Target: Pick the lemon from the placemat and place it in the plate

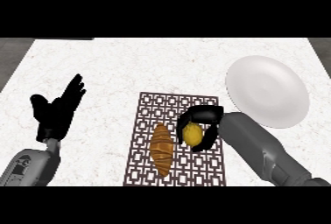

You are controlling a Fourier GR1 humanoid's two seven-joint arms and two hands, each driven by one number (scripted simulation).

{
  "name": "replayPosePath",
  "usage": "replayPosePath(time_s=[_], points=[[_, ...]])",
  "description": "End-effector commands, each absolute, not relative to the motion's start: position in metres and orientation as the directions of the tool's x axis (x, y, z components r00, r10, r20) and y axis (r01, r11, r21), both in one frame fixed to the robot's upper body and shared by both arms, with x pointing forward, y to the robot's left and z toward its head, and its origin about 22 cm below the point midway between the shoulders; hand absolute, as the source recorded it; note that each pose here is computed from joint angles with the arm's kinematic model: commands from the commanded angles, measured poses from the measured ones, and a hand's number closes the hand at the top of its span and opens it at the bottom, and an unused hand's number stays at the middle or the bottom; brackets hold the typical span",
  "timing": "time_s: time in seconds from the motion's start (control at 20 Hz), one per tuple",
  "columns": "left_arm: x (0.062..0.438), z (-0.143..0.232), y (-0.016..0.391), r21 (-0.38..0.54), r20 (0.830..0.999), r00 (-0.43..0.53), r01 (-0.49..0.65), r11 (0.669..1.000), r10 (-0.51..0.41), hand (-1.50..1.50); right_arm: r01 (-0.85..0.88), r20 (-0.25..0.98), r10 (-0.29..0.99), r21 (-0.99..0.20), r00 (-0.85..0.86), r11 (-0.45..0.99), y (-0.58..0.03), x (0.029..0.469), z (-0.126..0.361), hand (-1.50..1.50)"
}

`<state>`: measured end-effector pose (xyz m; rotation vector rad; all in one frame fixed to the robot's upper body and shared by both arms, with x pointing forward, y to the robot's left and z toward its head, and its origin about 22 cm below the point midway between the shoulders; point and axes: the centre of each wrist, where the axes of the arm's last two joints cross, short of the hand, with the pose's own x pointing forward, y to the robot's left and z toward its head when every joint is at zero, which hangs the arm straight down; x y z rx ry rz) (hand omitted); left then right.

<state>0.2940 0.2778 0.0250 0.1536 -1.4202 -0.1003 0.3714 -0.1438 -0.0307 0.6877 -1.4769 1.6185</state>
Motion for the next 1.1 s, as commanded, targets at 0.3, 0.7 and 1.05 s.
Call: replayPosePath(time_s=[0.3, 0.7, 1.05], points=[[0.28, 0.015, 0.286, 0.179, 0.973, 0.153, -0.035, 0.983, -0.172, 0.0, -0.913, 0.916, 0.031, -0.401, -0.4, 0.07, -0.155, 0.379, -0.026, 1.5], [0.269, 0.001, 0.307, 0.192, 0.962, 0.221, -0.124, 0.974, -0.161, 0.0, -0.521, 0.491, 0.449, -0.851, -0.746, 0.065, -0.207, 0.35, -0.032, 1.5], [0.26, 0.005, 0.317, 0.186, 0.963, 0.223, -0.156, 0.97, -0.149, 0.0, -0.169, 0.404, 0.499, -0.877, -0.767, 0.45, -0.231, 0.34, 0.012, 1.5]])
